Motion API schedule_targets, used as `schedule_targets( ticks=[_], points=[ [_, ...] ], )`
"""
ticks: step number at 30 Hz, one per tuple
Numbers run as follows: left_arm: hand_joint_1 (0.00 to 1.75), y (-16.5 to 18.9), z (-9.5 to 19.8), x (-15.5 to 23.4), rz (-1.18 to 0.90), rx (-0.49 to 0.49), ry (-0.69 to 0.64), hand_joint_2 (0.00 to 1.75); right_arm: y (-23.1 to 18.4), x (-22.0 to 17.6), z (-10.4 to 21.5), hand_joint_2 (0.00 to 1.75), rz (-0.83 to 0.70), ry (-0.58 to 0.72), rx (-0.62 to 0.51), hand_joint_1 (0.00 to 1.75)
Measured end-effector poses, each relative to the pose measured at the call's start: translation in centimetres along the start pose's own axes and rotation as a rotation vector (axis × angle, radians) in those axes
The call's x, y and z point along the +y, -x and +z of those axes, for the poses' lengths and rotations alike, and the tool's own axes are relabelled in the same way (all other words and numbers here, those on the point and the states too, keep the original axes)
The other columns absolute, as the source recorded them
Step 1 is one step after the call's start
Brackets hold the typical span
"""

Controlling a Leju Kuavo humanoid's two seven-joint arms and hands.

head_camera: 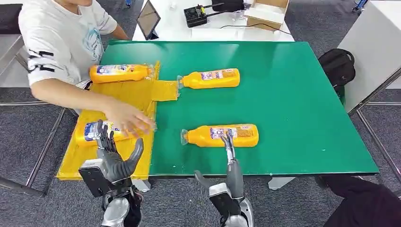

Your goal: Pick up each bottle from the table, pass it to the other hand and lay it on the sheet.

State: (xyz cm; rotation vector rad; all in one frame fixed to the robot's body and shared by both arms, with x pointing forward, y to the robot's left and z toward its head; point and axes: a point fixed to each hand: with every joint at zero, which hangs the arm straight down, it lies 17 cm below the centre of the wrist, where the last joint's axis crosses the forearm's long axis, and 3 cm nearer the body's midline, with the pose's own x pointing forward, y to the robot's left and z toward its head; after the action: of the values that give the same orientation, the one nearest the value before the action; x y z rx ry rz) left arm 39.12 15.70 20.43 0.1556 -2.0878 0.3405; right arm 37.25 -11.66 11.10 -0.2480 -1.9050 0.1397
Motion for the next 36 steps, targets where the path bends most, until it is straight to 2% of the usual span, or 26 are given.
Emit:
schedule_targets(
  ticks=[8,13,16,20,27,36],
  points=[
    [0.00,0.3,0.2,-0.1,-0.007,0.007,0.006,1.75,1.6,-0.2,0.5,1.75,0.038,-0.030,0.034,0.00],
    [0.00,0.3,0.3,-0.3,-0.018,0.002,0.018,1.75,4.1,-0.7,0.2,1.75,0.184,-0.108,0.082,0.00],
    [0.00,0.5,0.5,-0.6,-0.018,0.006,0.031,1.75,6.0,-3.0,-1.1,1.75,0.295,-0.137,0.102,0.00],
    [0.00,0.8,0.9,-1.3,-0.025,0.011,0.058,1.75,7.3,-6.1,-4.7,1.75,0.409,-0.163,0.101,0.00],
    [0.00,1.5,1.4,-2.5,-0.021,0.027,0.095,1.75,8.4,-7.8,-9.4,1.75,0.544,-0.216,0.102,0.00],
    [0.00,2.2,1.9,-3.3,-0.025,0.043,0.124,1.75,10.2,-7.5,-10.7,1.75,0.595,-0.262,0.147,0.00]
  ],
)
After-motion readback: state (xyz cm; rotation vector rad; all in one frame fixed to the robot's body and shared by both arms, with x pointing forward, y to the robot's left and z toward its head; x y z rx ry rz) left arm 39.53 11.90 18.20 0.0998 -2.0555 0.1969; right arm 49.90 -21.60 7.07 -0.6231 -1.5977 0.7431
